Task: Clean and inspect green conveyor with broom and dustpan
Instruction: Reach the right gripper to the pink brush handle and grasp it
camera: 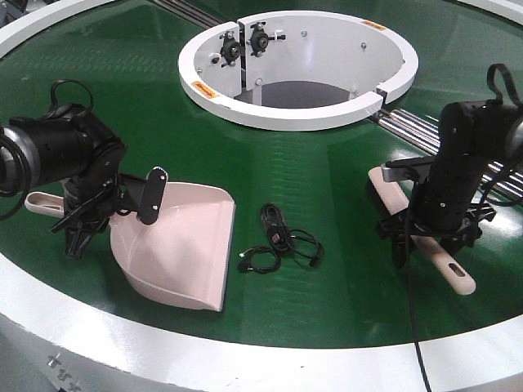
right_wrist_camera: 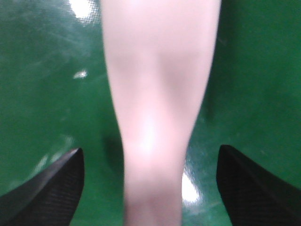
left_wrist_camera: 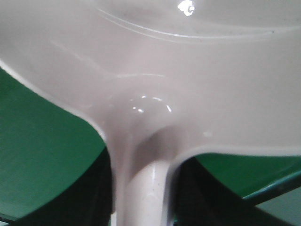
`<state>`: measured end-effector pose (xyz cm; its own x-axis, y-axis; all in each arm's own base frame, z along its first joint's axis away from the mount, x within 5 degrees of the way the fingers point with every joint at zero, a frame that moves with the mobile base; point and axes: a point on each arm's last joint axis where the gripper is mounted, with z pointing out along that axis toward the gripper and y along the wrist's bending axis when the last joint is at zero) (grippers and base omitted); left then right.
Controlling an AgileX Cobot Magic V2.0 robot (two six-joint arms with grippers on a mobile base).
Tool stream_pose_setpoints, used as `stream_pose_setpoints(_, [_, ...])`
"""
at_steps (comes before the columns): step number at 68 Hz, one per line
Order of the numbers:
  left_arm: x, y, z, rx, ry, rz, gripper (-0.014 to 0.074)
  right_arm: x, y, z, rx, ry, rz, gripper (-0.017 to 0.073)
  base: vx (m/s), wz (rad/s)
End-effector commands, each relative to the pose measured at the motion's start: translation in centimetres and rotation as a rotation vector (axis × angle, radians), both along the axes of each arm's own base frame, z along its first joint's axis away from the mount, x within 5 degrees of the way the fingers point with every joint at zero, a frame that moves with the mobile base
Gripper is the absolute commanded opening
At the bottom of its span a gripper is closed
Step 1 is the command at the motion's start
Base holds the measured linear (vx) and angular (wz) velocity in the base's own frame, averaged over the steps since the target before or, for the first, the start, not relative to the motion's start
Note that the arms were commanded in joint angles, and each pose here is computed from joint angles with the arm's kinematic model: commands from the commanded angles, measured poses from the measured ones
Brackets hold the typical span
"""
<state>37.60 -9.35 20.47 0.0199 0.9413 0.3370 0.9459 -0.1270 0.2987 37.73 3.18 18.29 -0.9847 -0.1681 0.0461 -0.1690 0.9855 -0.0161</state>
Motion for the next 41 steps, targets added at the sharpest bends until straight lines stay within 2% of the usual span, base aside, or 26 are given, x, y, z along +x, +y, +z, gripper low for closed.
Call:
stream_pose_setpoints(1, [0.0, -0.1, 2.7, -0.008, -0.079, -0.008, -0.0006, 0.4, -0.3, 2.1, -0.005, -0.073, -0.001, 0.0544, 0.00, 0.00])
stream_pose_setpoints(26, [0.0, -0.1, 2.7, -0.008, -0.079, -0.008, -0.0006, 0.8, -0.4, 0.8, -0.023, -0.068, -0.010, 0.0487, 0.00, 0.00])
stream_pose_setpoints(36, [0.0, -0.1, 2.7, -0.008, -0.079, -0.008, -0.0006, 1.1, -0.5, 0.9, -0.034, -0.100, -0.027, 0.0353, 0.00, 0.00])
stream_pose_setpoints(41, [0.0, -0.1, 2.7, -0.008, -0.079, -0.008, -0.0006, 1.2, -0.5, 0.9, -0.034, -0.105, -0.027, 0.0225, 0.00, 0.00])
